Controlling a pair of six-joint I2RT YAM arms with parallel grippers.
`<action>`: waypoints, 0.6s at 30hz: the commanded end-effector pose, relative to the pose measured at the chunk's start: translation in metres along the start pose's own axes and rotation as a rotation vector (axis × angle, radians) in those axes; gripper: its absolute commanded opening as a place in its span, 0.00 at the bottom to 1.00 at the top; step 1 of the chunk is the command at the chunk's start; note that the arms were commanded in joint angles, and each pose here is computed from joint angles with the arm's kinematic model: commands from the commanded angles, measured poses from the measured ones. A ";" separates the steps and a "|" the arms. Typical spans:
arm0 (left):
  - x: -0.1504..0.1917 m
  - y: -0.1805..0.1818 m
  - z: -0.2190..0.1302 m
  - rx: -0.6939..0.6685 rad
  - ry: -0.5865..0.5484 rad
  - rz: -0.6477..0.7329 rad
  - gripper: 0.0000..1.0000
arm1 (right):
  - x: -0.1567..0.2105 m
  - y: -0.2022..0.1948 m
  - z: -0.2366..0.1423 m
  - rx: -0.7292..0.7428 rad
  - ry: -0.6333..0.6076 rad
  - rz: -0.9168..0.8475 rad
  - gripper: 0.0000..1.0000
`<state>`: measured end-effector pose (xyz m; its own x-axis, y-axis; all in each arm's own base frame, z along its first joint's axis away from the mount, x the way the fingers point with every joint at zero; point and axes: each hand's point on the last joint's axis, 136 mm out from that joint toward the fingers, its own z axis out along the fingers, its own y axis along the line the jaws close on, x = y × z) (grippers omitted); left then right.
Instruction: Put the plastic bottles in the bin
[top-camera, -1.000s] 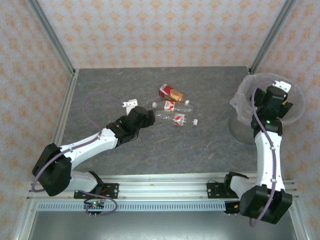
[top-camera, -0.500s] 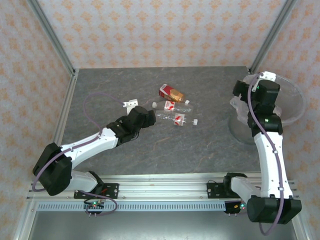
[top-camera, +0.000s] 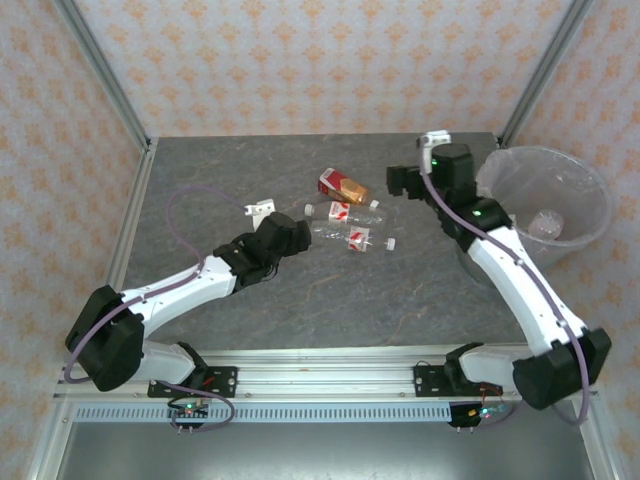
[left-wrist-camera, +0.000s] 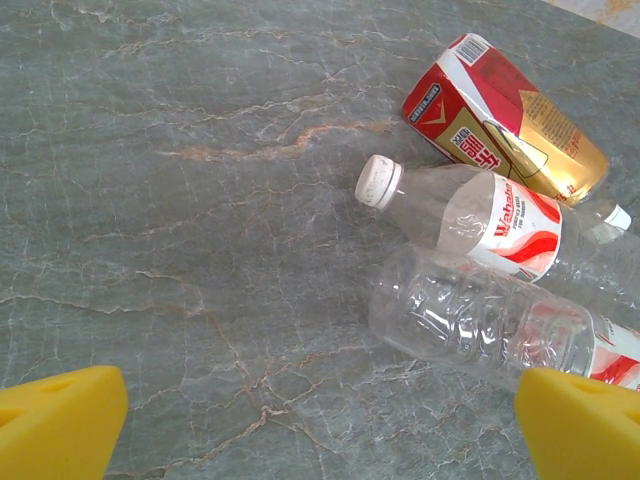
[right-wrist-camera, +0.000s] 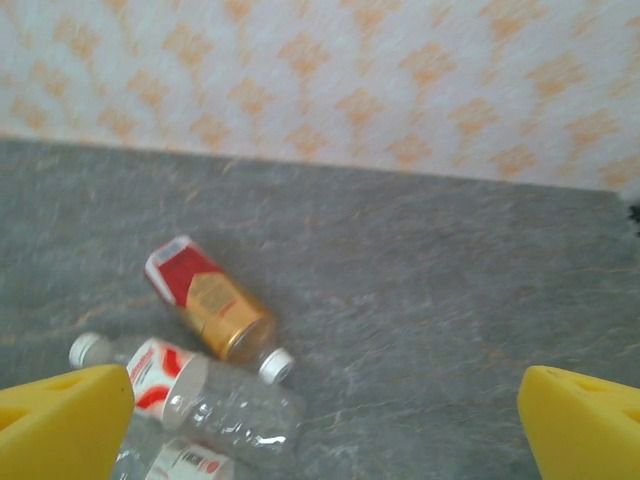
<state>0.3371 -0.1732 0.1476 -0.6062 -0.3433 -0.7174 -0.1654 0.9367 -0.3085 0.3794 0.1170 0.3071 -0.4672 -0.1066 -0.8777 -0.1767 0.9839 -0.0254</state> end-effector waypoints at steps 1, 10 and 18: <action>-0.013 0.004 -0.003 -0.033 -0.028 -0.035 1.00 | 0.011 0.024 0.020 -0.027 0.055 -0.072 0.99; -0.013 0.015 -0.007 -0.074 -0.035 -0.044 1.00 | 0.072 0.068 0.055 -0.221 0.226 -0.126 0.99; -0.013 0.031 -0.005 -0.155 -0.037 -0.119 1.00 | 0.159 0.113 0.057 -0.393 0.426 -0.379 1.00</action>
<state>0.3331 -0.1562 0.1401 -0.5993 -0.3928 -0.6976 -0.2582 0.9196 -0.2959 0.3514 0.2090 0.1622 -0.6209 -0.4458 -0.6448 -0.5605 0.8275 -0.0324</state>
